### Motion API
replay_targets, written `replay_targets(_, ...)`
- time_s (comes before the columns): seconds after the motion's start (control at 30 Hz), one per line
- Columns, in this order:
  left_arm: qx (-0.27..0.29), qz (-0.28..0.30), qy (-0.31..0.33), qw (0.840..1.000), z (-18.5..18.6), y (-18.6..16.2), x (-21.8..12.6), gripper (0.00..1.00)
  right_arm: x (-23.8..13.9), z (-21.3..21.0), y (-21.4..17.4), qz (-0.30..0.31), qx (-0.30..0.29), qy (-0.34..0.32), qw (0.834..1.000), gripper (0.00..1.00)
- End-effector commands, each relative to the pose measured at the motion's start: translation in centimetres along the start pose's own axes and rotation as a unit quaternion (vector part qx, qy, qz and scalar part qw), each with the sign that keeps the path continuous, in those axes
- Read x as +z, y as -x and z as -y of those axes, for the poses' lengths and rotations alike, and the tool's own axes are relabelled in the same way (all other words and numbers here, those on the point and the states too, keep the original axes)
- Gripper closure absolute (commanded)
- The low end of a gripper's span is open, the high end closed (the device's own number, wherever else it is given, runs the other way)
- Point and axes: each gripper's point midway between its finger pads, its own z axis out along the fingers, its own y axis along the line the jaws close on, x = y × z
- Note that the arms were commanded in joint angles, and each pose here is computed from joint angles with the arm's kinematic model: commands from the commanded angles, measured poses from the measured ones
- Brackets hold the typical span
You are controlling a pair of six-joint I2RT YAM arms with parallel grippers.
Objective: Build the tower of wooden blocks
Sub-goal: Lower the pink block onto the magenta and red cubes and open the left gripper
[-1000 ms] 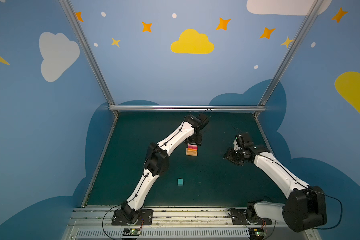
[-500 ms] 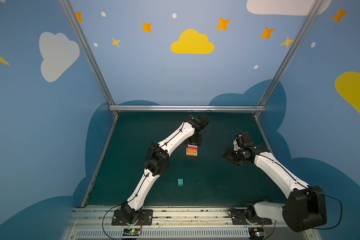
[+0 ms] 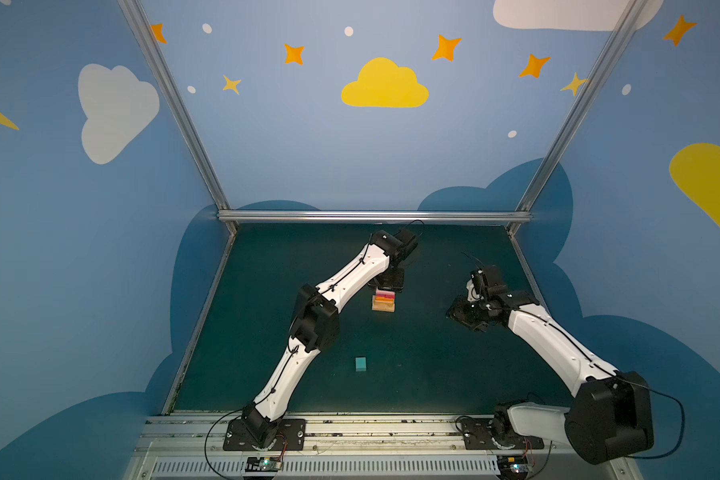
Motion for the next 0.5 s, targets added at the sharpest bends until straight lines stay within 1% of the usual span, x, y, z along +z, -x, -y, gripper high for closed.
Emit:
replay_targets(0.0, -0.001, -0.008, 0.008, 1.000, 0.07, -0.17, 0.90, 0.45, 0.31, 0.58, -0.46, -0.008, 0.003, -0.006, 1.000, 0.54)
replay_targets(0.47, -0.002, -0.011, 0.012, 1.000, 0.03, -0.24, 1.42, 0.43, 0.42, 0.77, -0.59, -0.009, 0.005, -0.007, 1.000, 0.54)
